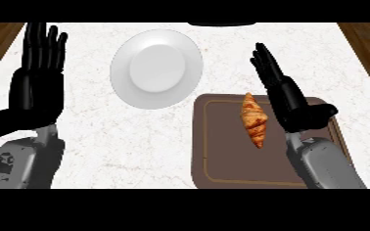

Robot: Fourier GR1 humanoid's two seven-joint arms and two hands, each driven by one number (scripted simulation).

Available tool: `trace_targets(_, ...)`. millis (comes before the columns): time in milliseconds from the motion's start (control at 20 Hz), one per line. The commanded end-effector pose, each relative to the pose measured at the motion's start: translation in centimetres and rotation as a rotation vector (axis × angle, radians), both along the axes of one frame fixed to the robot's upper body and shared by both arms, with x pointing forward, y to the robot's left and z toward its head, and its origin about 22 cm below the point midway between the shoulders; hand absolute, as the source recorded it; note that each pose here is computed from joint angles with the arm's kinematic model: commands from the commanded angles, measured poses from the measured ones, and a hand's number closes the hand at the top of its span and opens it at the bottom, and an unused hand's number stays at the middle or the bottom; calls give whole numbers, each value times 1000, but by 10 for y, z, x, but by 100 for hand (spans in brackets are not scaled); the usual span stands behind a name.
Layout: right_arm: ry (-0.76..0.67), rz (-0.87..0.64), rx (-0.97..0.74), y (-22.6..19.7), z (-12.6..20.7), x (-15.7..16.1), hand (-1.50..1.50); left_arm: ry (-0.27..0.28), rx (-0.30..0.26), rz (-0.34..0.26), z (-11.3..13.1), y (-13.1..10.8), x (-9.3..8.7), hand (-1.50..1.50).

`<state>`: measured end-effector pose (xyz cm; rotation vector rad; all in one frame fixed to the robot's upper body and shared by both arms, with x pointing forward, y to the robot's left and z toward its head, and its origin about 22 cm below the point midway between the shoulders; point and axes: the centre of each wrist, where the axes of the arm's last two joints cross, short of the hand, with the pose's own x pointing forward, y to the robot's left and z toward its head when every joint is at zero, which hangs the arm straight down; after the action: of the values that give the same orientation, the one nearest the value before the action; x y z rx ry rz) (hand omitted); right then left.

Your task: Pick the croissant from the tray and place it in the plate

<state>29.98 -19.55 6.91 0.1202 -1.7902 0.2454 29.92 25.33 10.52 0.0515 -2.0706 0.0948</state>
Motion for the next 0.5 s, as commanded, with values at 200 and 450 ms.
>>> trace_targets(200, -31, -193, 215, 20, 32, 2, -150, 404, 398, 132, -76, 73, -47, 0)
trace_targets(450, -325, -615, -131, -8, 12, -6, -150, 537, 458, 162, -102, 84, -70, 0)
